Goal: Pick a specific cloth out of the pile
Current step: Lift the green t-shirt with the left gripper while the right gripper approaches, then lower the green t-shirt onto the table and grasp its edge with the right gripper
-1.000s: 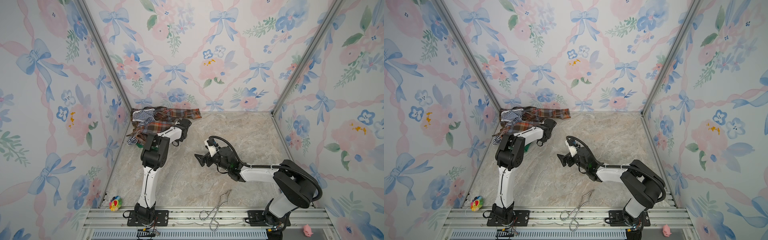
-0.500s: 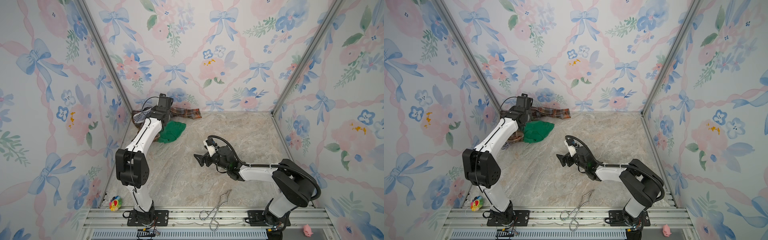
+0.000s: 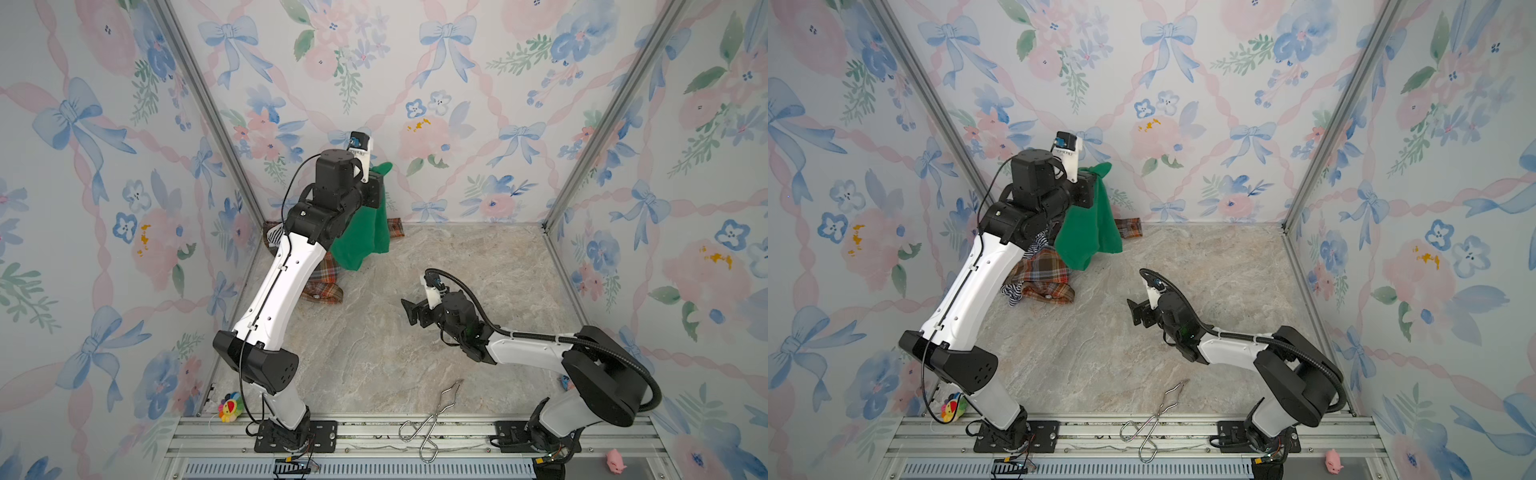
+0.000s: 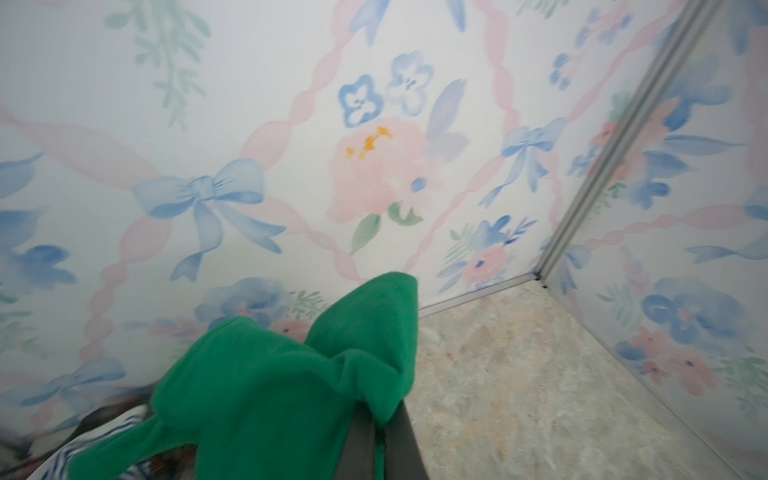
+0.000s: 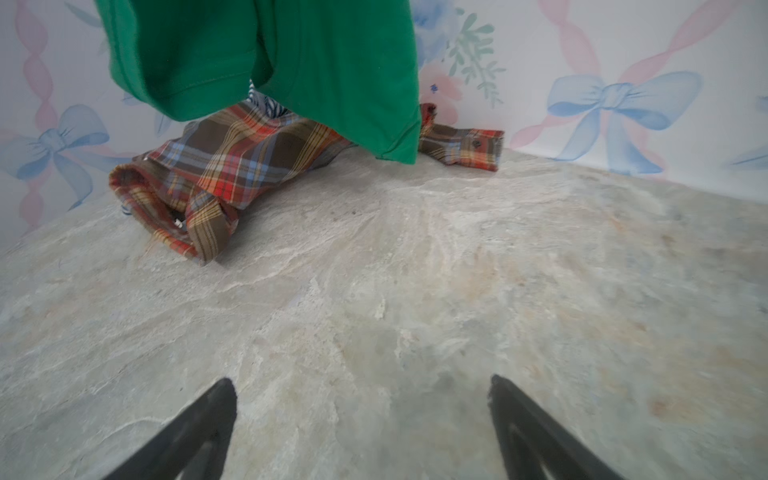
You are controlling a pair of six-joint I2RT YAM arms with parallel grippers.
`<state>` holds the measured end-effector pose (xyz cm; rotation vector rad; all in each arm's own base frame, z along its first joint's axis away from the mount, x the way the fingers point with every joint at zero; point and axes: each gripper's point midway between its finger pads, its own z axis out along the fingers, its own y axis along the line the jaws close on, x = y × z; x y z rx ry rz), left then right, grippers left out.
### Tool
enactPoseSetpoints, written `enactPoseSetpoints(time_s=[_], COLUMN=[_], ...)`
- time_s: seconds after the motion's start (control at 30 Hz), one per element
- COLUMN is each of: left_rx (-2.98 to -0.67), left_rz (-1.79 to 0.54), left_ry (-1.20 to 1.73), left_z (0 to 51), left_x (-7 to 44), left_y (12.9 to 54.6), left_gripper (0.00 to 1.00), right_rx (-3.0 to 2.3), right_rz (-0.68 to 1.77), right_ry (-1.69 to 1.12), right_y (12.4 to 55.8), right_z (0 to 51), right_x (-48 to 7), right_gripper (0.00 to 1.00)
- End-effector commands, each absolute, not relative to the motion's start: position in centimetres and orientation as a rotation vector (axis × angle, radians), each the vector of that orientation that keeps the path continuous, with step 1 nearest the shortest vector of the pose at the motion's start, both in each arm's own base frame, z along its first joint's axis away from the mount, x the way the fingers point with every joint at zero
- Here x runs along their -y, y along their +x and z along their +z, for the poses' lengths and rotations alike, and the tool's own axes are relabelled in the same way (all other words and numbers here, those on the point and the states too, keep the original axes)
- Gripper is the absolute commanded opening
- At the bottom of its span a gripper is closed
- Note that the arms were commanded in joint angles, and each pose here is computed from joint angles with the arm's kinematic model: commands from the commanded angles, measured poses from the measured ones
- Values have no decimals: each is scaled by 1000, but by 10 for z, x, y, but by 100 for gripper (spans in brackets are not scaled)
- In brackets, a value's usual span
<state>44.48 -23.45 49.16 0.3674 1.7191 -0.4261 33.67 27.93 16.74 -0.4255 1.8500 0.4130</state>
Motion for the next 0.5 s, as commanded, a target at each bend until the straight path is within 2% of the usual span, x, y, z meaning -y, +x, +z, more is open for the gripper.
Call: enactPoseSetpoints(time_s=[0.0,0.1,0.2,0.47], left_rx=[-1631,-1599,-1639,-1944], left_rz=[-605,-636,-652,-541], left_ry=[496,538,550,673], left_z=[511,514,493,344], left_x=[293,326,344,366], left_y=[430,427,434,444], left_gripper=[0,0,0,0], right_rx=[-1869,-1886,-1902,-2052], right_rz=[223,206,194,64], right_ry=[-276,-208,-149,-31], right_y=[333,307,283,257], right_z=[192,216,230,219], right_x=[-223,-187,-153,-86], right_gripper=[97,97,97,97])
